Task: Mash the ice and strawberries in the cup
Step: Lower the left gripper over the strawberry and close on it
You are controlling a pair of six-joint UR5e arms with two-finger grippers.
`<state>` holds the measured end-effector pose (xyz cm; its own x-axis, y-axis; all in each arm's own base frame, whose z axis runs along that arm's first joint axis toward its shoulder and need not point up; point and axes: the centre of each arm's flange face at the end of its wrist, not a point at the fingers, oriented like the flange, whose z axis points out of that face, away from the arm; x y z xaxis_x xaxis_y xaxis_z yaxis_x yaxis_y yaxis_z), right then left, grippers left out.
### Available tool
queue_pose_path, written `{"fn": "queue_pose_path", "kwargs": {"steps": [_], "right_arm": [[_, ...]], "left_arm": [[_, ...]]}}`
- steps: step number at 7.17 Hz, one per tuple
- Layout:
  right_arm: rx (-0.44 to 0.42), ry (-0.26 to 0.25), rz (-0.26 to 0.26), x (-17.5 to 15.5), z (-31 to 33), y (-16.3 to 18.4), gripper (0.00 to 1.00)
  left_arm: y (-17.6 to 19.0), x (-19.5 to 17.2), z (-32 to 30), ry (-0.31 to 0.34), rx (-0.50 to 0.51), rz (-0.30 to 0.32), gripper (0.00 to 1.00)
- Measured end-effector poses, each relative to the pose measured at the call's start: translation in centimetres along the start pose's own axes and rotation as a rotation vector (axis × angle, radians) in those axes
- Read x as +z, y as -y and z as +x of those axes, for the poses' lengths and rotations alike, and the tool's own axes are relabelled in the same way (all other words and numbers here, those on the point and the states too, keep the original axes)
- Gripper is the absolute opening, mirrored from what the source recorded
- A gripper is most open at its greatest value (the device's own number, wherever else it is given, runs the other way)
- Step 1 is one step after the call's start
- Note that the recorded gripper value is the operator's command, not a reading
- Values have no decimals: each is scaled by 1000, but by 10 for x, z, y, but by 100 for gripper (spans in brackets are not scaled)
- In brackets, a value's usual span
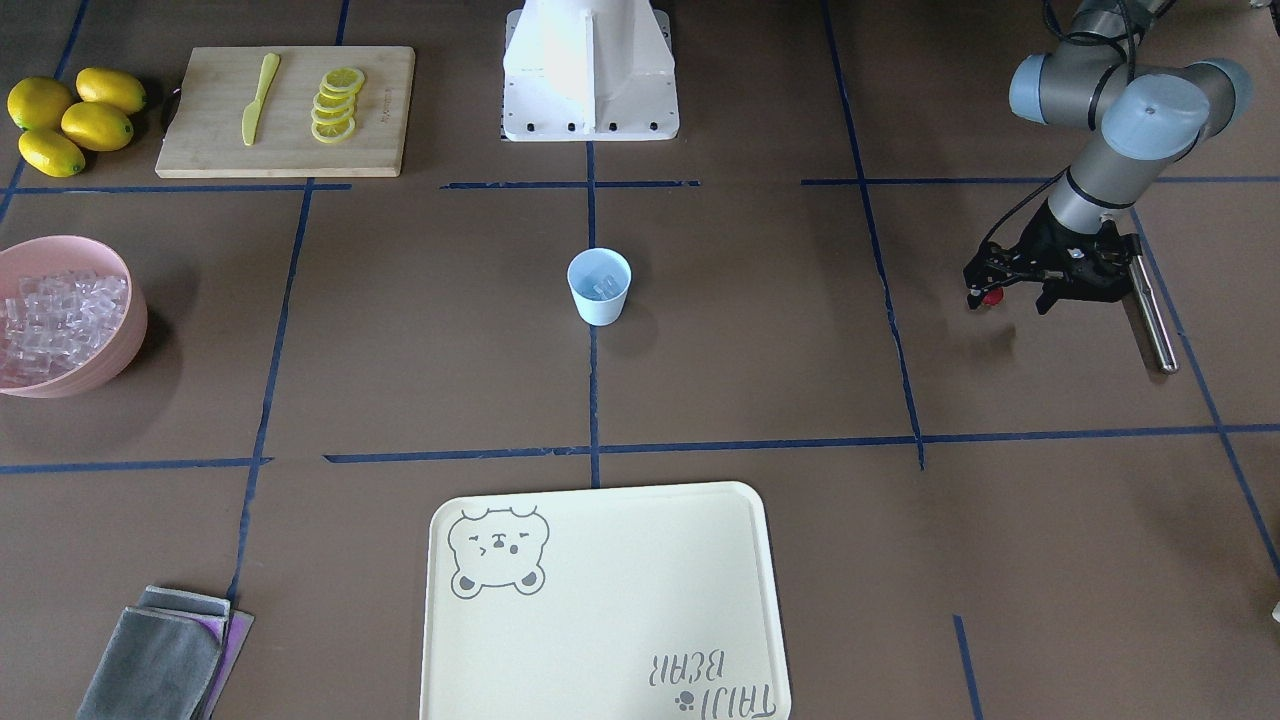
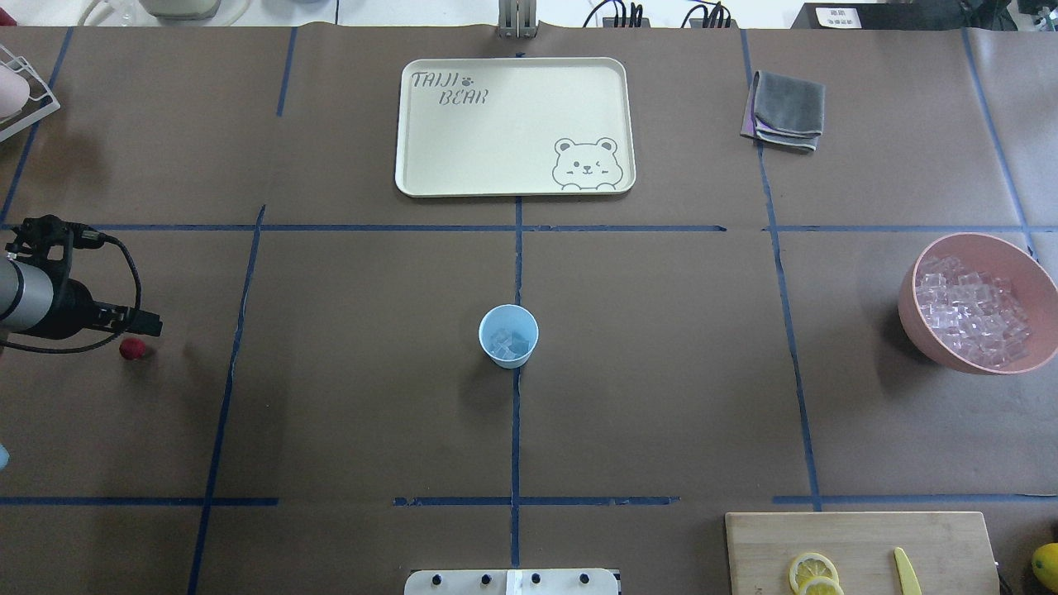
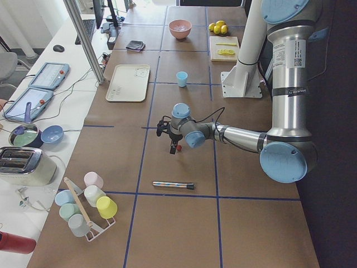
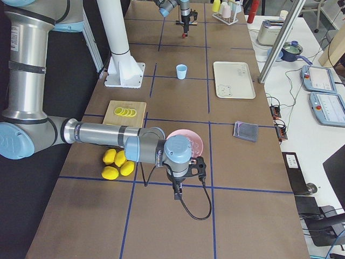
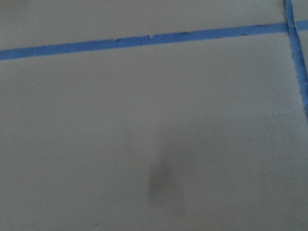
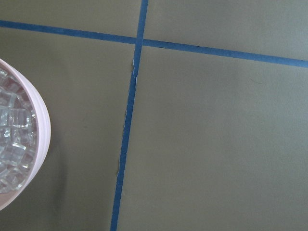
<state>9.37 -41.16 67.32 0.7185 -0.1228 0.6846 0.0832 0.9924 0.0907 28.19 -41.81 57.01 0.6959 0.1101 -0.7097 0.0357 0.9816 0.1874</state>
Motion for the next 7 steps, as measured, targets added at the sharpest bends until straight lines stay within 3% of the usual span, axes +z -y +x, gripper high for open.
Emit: {"fn": "queue_pose_path", "kwargs": {"steps": [7], "right_arm": [[2,1,-5,2,2,-3,100]], "left_arm": [[-12,5,-2,-17,8,-15,97]]}}
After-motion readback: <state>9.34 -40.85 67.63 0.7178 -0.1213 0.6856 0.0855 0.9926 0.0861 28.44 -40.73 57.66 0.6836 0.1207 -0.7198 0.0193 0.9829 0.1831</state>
